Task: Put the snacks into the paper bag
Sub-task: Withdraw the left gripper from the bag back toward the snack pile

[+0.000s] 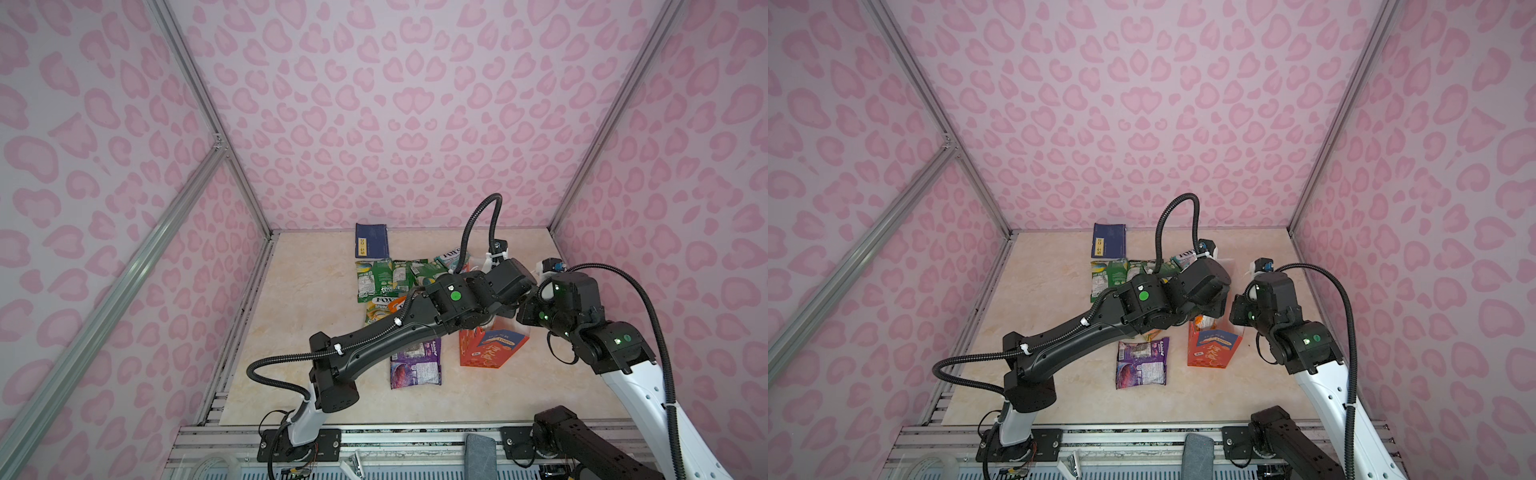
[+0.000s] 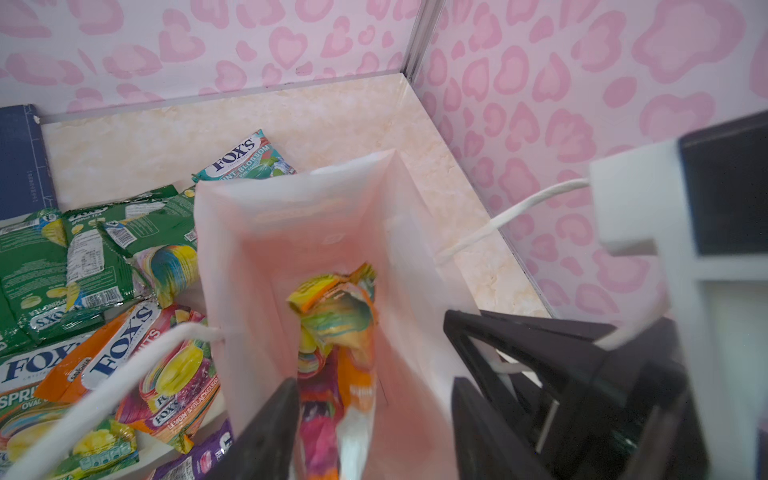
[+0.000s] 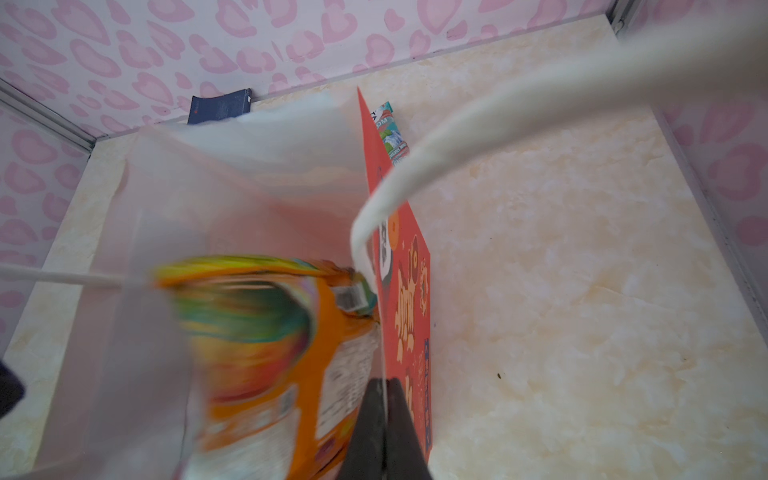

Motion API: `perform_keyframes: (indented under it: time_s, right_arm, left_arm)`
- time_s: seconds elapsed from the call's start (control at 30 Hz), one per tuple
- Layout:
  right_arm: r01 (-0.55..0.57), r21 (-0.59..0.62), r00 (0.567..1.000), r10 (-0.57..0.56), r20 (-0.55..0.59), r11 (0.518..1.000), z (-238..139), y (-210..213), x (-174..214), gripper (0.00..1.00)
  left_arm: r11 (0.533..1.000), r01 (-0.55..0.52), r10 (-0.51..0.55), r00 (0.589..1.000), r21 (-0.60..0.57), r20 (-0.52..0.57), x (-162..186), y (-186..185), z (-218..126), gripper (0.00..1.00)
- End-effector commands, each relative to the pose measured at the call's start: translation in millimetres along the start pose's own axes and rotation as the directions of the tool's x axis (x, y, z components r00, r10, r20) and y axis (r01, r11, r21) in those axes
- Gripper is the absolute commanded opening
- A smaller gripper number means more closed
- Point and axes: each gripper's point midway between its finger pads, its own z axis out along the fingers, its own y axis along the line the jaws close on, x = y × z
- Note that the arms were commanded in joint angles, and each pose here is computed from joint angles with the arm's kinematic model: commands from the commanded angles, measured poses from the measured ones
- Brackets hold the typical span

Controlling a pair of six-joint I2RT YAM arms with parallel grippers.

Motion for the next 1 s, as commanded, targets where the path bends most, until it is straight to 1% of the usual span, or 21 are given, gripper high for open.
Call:
perform_keyframes:
  time_s: [0.0, 0.03, 0.1, 0.2, 0.3, 0.37, 0.43, 0.53, 0.63, 0.7, 0.83, 0.97]
  right_arm:
    - [0.0, 0.006, 1.0, 0.0, 0.016, 1.0, 0.8, -0.5, -3.4, 0.0]
    - [0.0, 0.007, 1.0, 0.0, 0.018, 1.0, 0.1, -0.8, -3.9, 0.0]
    - [0.001, 0.012, 1.0, -0.001, 0.021, 1.0, -0.6, -1.5, -4.8, 0.0]
    - [0.001, 0.01, 1.0, -0.001, 0.02, 1.0, -0.1, -1.4, -4.1, 0.0]
    - [0.001, 0.005, 1.0, -0.001, 0.013, 1.0, 0.8, -0.1, -3.5, 0.0]
    - [0.002, 0.009, 1.0, -0.002, 0.016, 1.0, -0.4, -0.9, -3.9, 0.0]
    - [0.003, 0.013, 1.0, -0.003, 0.021, 1.0, -1.7, -1.9, -4.3, 0.0]
    - [0.004, 0.021, 1.0, -0.004, 0.017, 1.0, -1.3, -3.6, -3.2, 0.0]
    - [0.004, 0.026, 1.0, -0.004, 0.014, 1.0, 0.1, -4.4, -2.2, 0.0]
    - [0.004, 0.031, 1.0, -0.004, 0.013, 1.0, 0.8, -5.1, -2.2, 0.03]
    - [0.009, 0.039, 1.0, -0.009, 0.001, 0.999, 1.8, -5.9, -1.5, 0.14]
    - [0.01, 0.038, 1.0, -0.01, -0.006, 0.999, 2.0, -4.9, -2.3, 0.29]
  left_arm:
    - [0.997, -0.003, -0.002, 0.998, 0.071, 0.058, -23.4, -12.2, -20.0, 0.81]
    - [0.996, -0.005, -0.001, 0.998, 0.088, 0.066, -28.0, -13.8, -25.9, 0.85]
    - [0.989, -0.021, 0.009, 0.997, 0.144, 0.081, -37.3, -20.2, -41.4, 0.87]
    - [0.97, -0.05, 0.023, 0.993, 0.238, 0.115, -54.8, -26.8, -72.3, 0.93]
    - [0.952, -0.075, 0.037, 0.99, 0.297, 0.133, -69.5, -18.3, -101.3, 0.98]
    - [0.947, -0.076, 0.035, 0.99, 0.311, 0.136, -75.7, -2.7, -118.2, 0.99]
    - [0.95, -0.066, 0.023, 0.99, 0.304, 0.142, -78.5, 20.8, -133.2, 1.0]
    - [0.959, -0.062, 0.014, 0.985, 0.278, 0.171, -76.2, 55.5, -155.6, 0.97]
    - [0.967, -0.037, -0.016, 0.979, 0.253, 0.204, -71.9, 90.8, -176.2, 0.97]
    - [0.972, -0.01, -0.044, 0.974, 0.236, 0.221, -67.7, 113.8, -187.4, 0.97]
    - [0.984, 0.036, -0.08, 0.965, 0.176, 0.25, -54.5, 158.6, -204.1, 0.96]
    - [0.991, 0.064, -0.091, 0.966, 0.117, 0.244, -39.2, 189.9, -208.5, 0.96]
